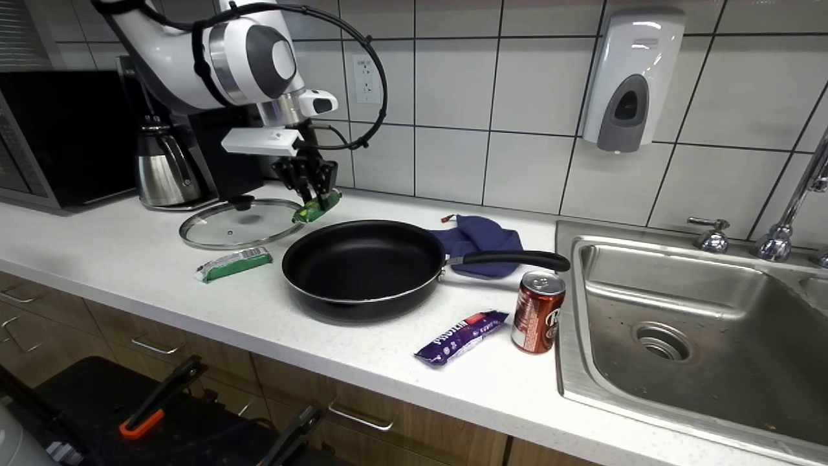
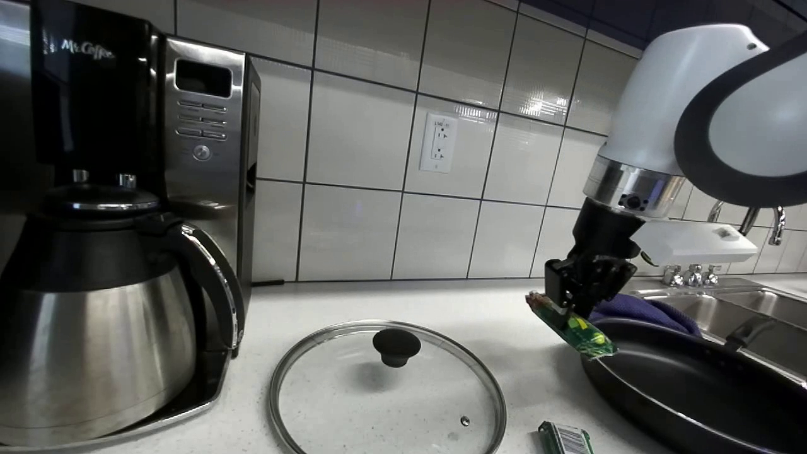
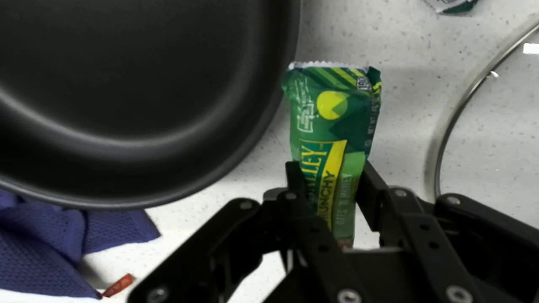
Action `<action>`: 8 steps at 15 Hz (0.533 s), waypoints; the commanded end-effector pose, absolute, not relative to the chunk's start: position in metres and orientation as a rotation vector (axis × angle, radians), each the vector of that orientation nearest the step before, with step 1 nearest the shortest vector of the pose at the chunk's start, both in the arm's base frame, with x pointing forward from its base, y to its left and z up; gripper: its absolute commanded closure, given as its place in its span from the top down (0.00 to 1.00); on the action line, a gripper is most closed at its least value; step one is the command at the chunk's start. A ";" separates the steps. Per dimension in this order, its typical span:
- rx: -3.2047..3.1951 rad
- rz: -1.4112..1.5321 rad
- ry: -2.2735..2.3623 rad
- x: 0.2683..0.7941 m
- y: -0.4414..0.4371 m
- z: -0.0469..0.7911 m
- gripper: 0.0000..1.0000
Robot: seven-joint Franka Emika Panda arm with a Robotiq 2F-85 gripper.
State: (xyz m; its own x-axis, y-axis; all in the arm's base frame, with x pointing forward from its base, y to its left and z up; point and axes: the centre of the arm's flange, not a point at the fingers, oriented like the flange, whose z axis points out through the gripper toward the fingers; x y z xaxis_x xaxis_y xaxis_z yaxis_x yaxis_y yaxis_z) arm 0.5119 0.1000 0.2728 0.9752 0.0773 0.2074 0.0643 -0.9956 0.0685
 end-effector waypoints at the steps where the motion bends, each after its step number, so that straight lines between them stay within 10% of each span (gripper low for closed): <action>1: 3.030 0.297 -0.052 0.472 0.068 0.282 0.10; 8: 3.013 0.217 -0.248 0.448 0.019 0.259 0.10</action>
